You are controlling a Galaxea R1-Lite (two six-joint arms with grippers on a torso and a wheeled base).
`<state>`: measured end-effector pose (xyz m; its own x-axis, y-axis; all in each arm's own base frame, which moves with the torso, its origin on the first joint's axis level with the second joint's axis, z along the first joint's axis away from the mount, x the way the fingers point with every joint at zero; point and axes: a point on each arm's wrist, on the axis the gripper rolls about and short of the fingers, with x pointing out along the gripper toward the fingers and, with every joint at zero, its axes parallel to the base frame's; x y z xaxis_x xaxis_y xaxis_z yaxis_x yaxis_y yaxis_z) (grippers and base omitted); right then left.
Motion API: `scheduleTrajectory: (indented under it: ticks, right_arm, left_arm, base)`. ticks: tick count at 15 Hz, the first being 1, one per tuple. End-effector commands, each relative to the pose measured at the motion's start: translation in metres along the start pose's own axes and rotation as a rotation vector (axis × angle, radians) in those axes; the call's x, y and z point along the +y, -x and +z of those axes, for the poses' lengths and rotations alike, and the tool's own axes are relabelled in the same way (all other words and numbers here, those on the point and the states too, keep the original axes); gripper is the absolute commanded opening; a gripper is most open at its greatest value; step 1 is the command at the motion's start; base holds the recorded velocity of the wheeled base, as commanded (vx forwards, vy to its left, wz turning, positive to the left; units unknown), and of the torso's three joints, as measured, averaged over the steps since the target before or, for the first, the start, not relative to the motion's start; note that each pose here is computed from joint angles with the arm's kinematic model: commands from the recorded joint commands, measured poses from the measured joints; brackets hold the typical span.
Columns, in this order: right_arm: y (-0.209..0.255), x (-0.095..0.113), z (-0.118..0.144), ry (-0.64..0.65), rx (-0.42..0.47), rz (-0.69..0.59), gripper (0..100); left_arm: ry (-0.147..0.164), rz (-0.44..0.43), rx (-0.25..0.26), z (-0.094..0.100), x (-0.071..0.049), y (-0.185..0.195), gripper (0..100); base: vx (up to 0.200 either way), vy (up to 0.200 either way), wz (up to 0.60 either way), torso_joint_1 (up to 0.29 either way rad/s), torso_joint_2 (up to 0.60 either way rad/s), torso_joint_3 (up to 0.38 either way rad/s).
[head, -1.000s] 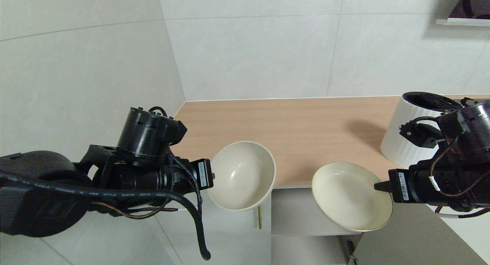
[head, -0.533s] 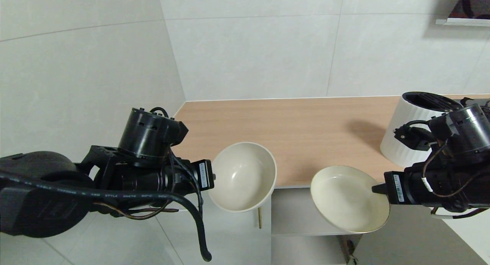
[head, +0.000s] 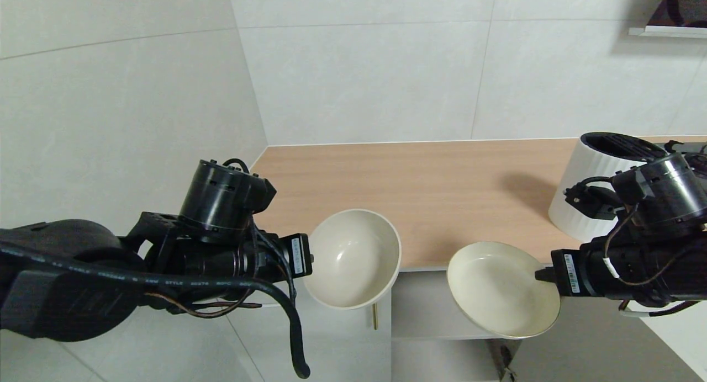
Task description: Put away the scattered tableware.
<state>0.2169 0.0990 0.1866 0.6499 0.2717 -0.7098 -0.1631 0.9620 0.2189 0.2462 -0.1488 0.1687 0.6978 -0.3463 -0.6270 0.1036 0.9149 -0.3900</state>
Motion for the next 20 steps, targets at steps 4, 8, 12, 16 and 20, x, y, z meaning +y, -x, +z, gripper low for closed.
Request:
scheduleTrajectory:
  ticks: [4, 8, 12, 16, 20]
  right_arm:
    - [-0.0016, 0.0, -0.0006, 0.0, 0.006, -0.002, 0]
    - [-0.0024, -0.0002, -0.0014, 0.0, 0.002, 0.001, 0]
    - [-0.0042, -0.0007, -0.0028, 0.006, -0.003, 0.003, 0]
    - [-0.0056, -0.0008, -0.003, 0.006, 0.0, 0.0, 0]
    - [-0.0063, -0.0008, -0.0032, 0.006, -0.001, 0.001, 0]
  left_arm:
    - [0.0, 0.002, 0.002, -0.0004, 0.0001, -0.001, 0]
    - [0.0, 0.002, 0.002, -0.0004, 0.0001, -0.001, 0]
    - [-0.001, 0.005, 0.008, -0.0011, 0.0004, -0.0029, 0]
    - [-0.001, 0.005, 0.008, -0.0011, 0.0004, -0.0029, 0]
    - [-0.001, 0.005, 0.008, -0.0011, 0.0004, -0.0029, 0]
  base:
    - [0.0, 0.0, 0.0, -0.138, 0.32, 0.183]
    - [0.0, 0.0, 0.0, -0.215, 0.5, 0.289]
    - [0.0, 0.0, 0.0, -0.21, 0.51, 0.295]
    - [0.0, 0.0, 0.0, -0.191, 0.49, 0.29]
    - [0.0, 0.0, 0.0, -0.167, 0.47, 0.305]
